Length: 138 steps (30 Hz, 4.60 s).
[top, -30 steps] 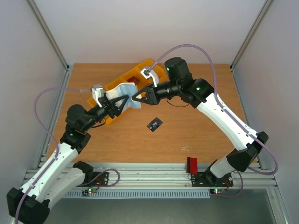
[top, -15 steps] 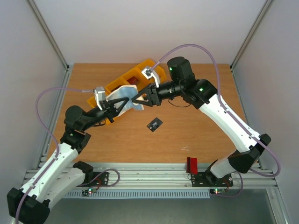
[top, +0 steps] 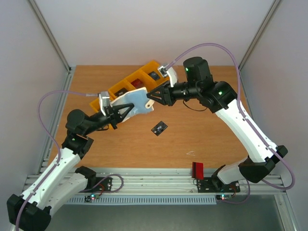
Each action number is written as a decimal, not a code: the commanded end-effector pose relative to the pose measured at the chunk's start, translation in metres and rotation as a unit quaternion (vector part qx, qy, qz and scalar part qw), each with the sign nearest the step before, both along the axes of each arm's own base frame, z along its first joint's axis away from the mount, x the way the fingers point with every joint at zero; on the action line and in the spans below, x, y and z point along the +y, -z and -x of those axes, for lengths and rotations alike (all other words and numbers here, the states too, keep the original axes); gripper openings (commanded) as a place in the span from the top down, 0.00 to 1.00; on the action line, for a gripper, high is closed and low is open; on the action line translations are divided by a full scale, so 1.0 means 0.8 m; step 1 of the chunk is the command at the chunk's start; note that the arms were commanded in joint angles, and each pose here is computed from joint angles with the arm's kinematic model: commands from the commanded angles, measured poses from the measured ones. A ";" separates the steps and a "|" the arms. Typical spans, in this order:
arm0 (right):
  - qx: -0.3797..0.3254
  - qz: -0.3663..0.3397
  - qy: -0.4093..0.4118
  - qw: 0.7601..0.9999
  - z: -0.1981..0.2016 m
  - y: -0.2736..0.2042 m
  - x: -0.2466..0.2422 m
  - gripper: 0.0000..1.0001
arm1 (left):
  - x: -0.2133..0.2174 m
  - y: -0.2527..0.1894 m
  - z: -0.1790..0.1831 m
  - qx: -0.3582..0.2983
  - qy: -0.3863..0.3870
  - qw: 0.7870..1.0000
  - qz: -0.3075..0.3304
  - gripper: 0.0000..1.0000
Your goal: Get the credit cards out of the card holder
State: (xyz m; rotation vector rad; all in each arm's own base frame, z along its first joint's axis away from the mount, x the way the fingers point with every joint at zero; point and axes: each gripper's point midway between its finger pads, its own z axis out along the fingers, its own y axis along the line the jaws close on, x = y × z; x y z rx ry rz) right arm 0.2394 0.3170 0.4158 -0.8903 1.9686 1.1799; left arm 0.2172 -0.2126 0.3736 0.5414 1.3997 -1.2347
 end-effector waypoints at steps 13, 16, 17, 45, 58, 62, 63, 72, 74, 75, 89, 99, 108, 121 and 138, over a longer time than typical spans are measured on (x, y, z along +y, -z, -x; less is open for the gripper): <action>0.018 0.006 -0.082 0.996 0.031 0.007 0.026 0.59 | 0.000 -0.017 0.014 -0.040 0.014 0.999 0.009 1.00; 0.027 0.005 -0.099 0.995 0.036 0.010 0.033 0.54 | 0.000 -0.016 0.013 -0.037 0.014 0.999 0.008 1.00; 0.029 0.008 -0.103 0.994 0.038 0.012 0.034 0.52 | 0.000 -0.016 0.013 -0.036 0.013 0.999 0.009 1.00; -0.010 0.002 -0.132 0.991 0.065 -0.002 0.018 0.61 | 0.002 -0.016 0.014 -0.036 0.009 0.999 0.012 1.00; -0.030 0.047 -0.015 0.998 0.004 0.022 0.020 0.86 | -0.001 -0.021 0.022 -0.046 0.027 0.999 0.011 1.00; -0.031 0.068 -0.008 0.997 -0.004 0.037 0.029 0.84 | -0.002 -0.022 0.025 -0.051 0.033 0.998 0.011 1.00; -0.030 0.071 -0.014 0.997 -0.003 0.040 0.034 0.83 | -0.003 -0.023 0.025 -0.051 0.035 0.998 0.011 1.00; -0.010 -0.014 -0.158 0.987 0.049 0.015 0.084 0.96 | -0.003 -0.026 0.023 -0.040 0.038 0.998 0.020 1.00; -0.007 -0.021 -0.169 0.985 0.054 0.009 0.085 0.99 | -0.001 -0.020 0.012 -0.019 0.019 0.999 0.023 1.00; -0.009 -0.019 -0.160 0.987 0.052 0.008 0.083 0.99 | 0.003 -0.015 0.002 -0.004 -0.002 1.000 0.025 0.87; -0.004 0.205 0.225 0.953 -0.050 0.054 0.013 0.99 | 0.023 0.031 -0.049 0.032 -0.111 0.993 -0.015 0.01; 0.000 0.142 0.048 0.989 0.013 0.027 0.096 0.99 | 0.020 0.029 -0.045 0.051 -0.093 0.994 0.003 0.01; 0.038 0.046 -0.046 0.997 0.041 -0.015 0.097 0.99 | 0.015 0.019 -0.023 0.035 -0.052 0.998 0.011 0.86; 0.074 0.033 0.007 0.997 -0.001 0.003 0.005 0.54 | 0.019 -0.006 -0.009 0.015 -0.034 0.999 0.035 1.00; 0.031 0.064 0.053 0.996 -0.030 0.027 0.005 0.70 | 0.011 -0.018 0.016 -0.037 0.011 0.999 0.019 1.00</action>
